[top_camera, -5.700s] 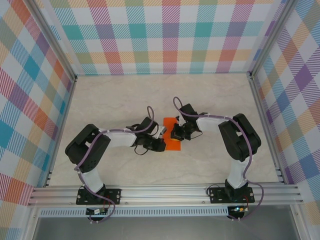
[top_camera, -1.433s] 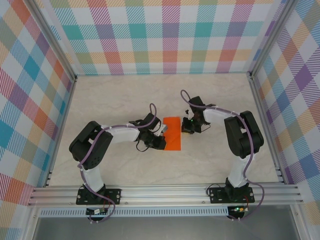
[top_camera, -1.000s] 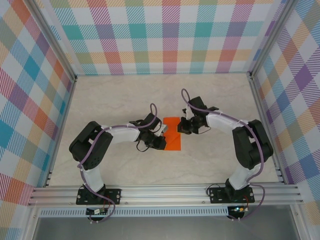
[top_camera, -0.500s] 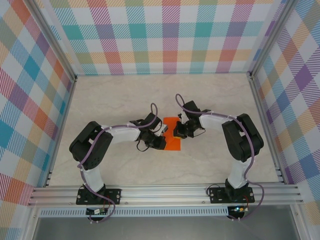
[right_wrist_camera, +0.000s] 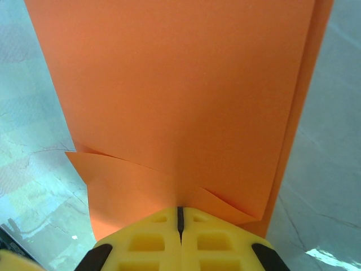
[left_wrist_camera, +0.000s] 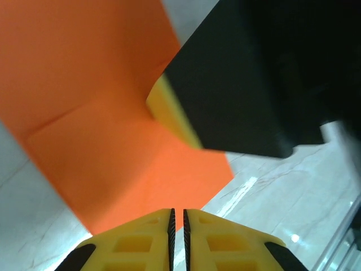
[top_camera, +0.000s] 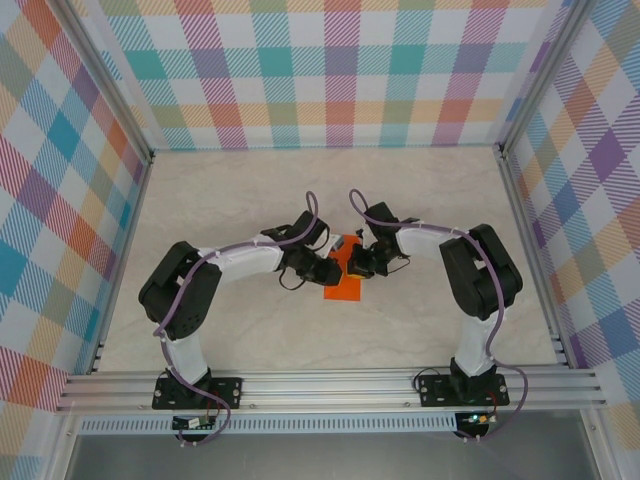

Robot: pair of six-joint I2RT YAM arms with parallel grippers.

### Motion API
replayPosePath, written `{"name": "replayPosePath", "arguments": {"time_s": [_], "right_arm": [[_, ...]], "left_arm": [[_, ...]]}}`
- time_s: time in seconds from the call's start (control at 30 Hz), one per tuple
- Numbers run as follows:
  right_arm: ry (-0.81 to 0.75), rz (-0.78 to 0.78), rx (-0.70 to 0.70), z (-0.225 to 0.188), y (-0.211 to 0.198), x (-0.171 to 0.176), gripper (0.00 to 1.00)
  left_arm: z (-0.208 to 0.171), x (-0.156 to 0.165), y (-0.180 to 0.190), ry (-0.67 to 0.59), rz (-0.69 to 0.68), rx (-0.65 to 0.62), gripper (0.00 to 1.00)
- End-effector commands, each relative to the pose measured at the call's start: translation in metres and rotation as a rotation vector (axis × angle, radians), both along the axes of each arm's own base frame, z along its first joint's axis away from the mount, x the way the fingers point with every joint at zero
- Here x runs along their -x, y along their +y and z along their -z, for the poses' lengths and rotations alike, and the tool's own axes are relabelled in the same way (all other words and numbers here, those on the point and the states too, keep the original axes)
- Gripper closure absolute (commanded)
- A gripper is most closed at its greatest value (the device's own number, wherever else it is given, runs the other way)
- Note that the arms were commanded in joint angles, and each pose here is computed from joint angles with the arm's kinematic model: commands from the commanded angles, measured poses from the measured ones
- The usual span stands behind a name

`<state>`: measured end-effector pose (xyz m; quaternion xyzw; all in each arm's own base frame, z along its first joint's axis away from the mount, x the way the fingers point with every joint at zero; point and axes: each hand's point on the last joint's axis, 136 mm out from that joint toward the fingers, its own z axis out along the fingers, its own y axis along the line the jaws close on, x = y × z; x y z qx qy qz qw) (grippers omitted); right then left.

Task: Fold a paper plane with a square sheet of paper (fold left side to right side)
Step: Fold the triangle a second time at the center of the table.

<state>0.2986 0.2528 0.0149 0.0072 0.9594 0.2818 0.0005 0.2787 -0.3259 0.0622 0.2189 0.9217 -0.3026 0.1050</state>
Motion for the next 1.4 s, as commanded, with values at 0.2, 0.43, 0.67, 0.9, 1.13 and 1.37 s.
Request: {"name": "replayPosePath", "arguments": {"time_s": [0.2,0.43,0.67,0.9,1.13,1.37], "right_arm": [[0.037,0.011,0.09,0.015,-0.015,0.008,0.99],[0.041,0.011,0.101,0.017,-0.018,0.01,0.99],[0.032,0.008,0.115,0.016,-0.02,0.009,0.99],[0.038,0.005,0.121,0.018,-0.021,0.01,0.99],[0.035,0.002,0.118,0.017,-0.02,0.009,0.99],[-0.037,-0.012,0.008,-0.015,-0.001,-0.005,0.91]], "left_arm": [[0.019,0.004,-0.012,0.062,0.05,0.018,0.89],[0.039,0.006,-0.004,0.08,0.044,-0.038,0.89],[0.049,0.02,0.016,0.092,0.028,-0.089,0.9],[0.056,0.039,0.041,0.128,-0.019,-0.098,0.9],[0.049,0.05,0.055,0.11,-0.042,-0.077,0.9],[0.016,0.041,0.059,0.077,-0.067,-0.023,0.86]]}}
